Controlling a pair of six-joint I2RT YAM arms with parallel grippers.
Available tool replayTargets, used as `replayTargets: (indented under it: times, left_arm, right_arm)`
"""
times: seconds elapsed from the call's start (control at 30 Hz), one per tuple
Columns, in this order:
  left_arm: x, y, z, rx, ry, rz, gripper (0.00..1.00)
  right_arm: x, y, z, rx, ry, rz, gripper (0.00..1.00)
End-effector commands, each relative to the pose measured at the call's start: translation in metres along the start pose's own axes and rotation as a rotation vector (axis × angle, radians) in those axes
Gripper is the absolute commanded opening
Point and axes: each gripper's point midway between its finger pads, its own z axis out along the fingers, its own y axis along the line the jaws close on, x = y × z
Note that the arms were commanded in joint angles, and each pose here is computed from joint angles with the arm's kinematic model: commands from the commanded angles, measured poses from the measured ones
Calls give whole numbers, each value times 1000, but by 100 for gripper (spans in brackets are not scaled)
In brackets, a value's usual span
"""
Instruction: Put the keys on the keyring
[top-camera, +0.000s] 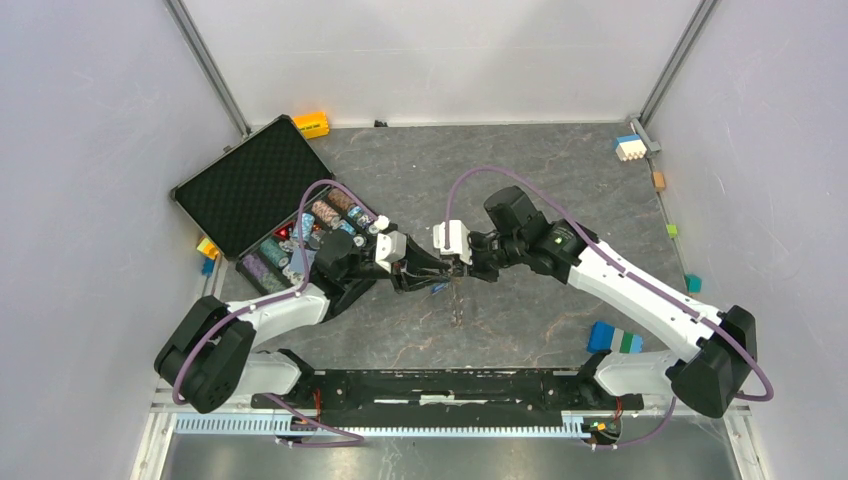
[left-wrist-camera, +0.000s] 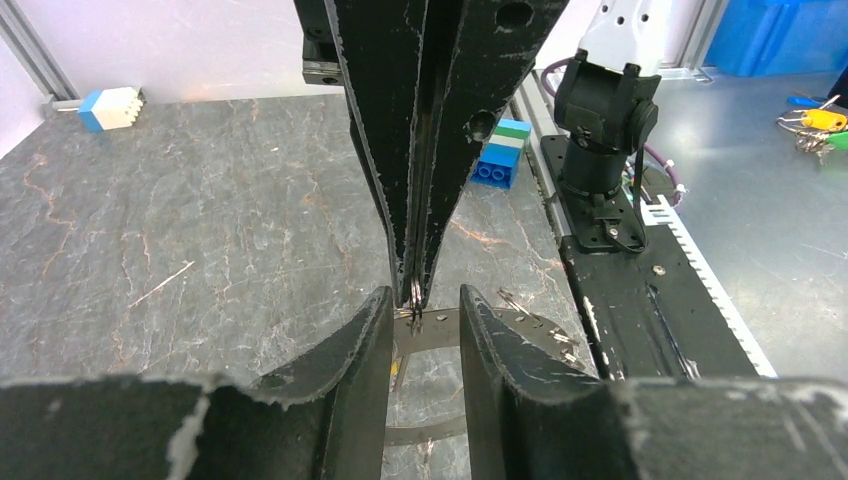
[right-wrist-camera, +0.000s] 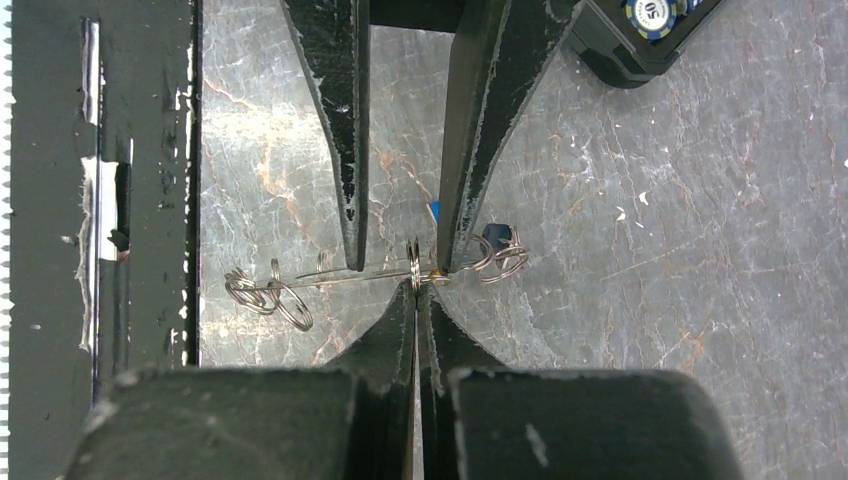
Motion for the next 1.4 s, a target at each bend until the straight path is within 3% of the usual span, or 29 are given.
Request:
replayTargets:
  times: [0.0,0.8,1.37]
  left_arm:
    - [-11,4,6,15,-14,67,36]
    - [4,7,9,27,39,63,18]
    - [6,8,9,11,34,58,16]
  right_arm:
    - [-21,-14,-6,64,-27,-41,0]
    - [-16,-16,0,74,57,-52,0]
    - [-9,-17,1,70,105,-56,0]
